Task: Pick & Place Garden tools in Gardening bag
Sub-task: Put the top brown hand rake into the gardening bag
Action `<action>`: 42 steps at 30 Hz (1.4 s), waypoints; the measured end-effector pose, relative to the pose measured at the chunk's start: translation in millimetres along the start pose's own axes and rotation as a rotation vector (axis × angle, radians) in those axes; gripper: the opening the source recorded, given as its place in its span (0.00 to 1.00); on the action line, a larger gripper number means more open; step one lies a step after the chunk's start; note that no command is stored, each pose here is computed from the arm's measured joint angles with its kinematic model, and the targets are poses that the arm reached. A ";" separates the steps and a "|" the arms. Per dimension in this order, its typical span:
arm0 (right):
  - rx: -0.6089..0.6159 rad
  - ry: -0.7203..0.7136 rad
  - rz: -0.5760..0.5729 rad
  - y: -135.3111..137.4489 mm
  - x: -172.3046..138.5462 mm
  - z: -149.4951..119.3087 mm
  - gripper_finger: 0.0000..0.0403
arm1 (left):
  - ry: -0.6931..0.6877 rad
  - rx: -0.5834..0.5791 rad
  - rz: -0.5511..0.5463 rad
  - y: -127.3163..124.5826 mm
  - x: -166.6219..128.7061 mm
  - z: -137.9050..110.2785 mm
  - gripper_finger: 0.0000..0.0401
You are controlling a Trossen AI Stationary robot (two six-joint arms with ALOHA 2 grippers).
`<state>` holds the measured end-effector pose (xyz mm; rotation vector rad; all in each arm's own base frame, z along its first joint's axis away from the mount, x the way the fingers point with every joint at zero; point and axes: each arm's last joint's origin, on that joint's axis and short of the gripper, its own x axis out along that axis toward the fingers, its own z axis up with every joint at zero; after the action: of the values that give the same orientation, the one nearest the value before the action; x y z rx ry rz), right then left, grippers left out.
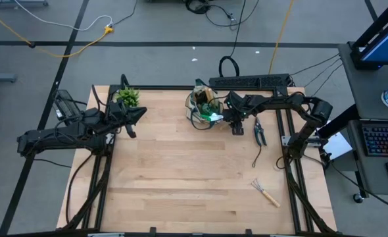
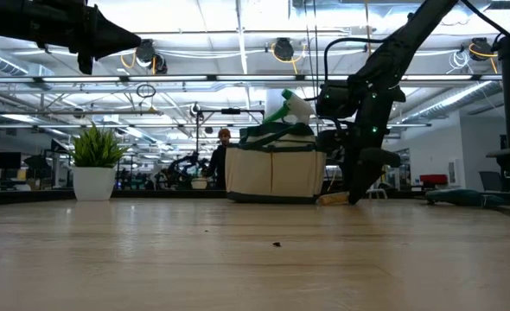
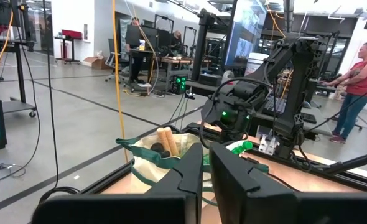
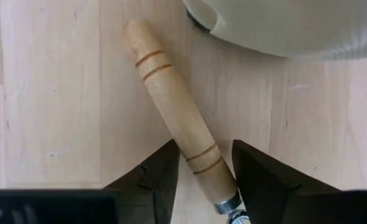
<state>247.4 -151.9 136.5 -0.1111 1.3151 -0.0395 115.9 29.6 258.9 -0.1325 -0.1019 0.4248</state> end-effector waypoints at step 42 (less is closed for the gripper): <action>0.006 0.023 -0.135 8.7 -38.7 -2.3 0.15 | 0.000 0.021 0.000 0.0 0.0 0.1 0.10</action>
<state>235.2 -139.8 172.3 -0.1949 1.3292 -0.1593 115.9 29.6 258.9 -0.1122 -0.0977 0.4259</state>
